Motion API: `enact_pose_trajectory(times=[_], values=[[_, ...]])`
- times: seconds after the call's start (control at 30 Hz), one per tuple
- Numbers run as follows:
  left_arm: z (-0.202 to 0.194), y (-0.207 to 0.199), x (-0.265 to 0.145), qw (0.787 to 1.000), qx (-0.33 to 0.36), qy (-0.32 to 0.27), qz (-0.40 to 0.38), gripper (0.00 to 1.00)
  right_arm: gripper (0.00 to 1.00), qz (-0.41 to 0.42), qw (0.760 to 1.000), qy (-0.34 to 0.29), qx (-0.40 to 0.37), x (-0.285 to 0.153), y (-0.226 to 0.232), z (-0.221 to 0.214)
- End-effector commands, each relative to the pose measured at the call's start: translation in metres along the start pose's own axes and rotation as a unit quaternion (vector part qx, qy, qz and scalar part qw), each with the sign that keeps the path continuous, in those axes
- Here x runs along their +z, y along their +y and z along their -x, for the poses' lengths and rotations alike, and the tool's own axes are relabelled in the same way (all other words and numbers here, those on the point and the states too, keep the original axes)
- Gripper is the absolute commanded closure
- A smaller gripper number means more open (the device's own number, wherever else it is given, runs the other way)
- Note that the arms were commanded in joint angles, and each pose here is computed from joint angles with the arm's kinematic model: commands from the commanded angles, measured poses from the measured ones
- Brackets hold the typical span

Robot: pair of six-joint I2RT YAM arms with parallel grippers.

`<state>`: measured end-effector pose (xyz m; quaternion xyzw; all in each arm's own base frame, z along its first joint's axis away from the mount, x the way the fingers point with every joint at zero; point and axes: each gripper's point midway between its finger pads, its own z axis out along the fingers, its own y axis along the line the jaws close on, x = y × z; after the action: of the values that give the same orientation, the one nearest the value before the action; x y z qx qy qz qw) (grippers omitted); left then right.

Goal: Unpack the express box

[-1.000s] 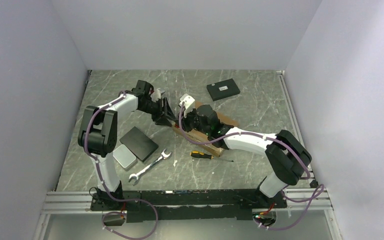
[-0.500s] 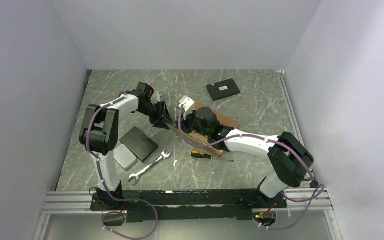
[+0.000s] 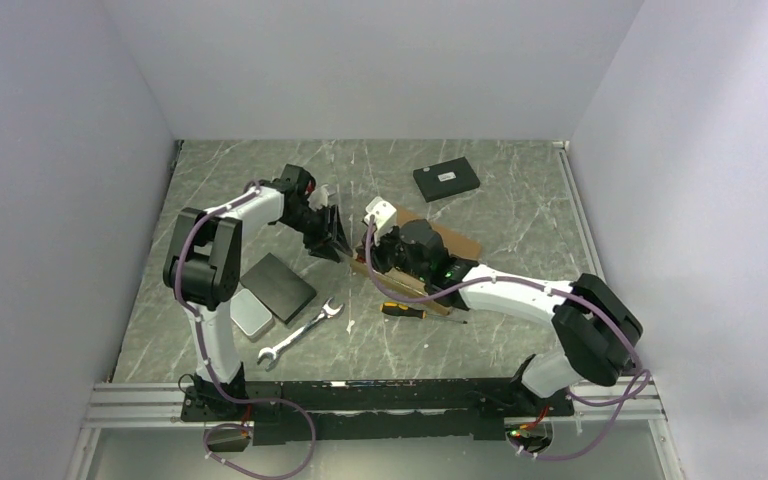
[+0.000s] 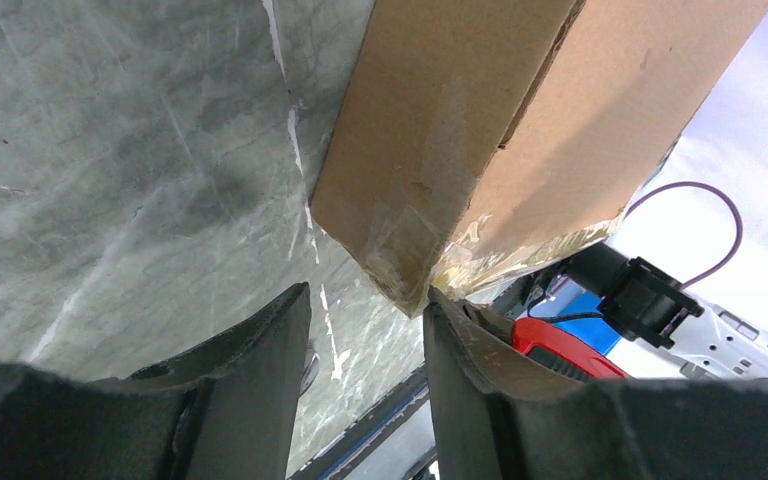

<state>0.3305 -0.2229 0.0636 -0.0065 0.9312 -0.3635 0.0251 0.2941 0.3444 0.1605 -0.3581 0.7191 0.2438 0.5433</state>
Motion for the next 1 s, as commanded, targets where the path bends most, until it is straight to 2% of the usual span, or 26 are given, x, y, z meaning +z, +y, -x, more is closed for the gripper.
enact_pose_trajectory(times=[0.0,0.37,0.73,0.87,0.97], values=[[0.009,0.036,0.005,0.996,0.021,-0.01,0.085,0.51,1.0,-0.008,1.0,0.004,-0.009,-0.016,-0.003,0.002],[0.014,0.052,0.012,0.991,0.031,0.002,0.127,0.5,1.0,0.0,1.0,0.025,-0.018,-0.031,-0.002,-0.012],[0.022,0.048,0.005,0.99,0.045,-0.015,0.136,0.48,1.0,-0.024,0.999,0.034,-0.002,-0.054,-0.015,-0.029],[0.024,0.037,0.001,0.991,0.055,-0.022,0.117,0.46,1.0,-0.026,0.999,0.029,-0.001,-0.048,-0.02,-0.03],[0.026,0.008,-0.015,0.994,0.075,-0.043,0.072,0.4,1.0,-0.02,1.0,0.02,-0.004,-0.037,-0.02,-0.026]])
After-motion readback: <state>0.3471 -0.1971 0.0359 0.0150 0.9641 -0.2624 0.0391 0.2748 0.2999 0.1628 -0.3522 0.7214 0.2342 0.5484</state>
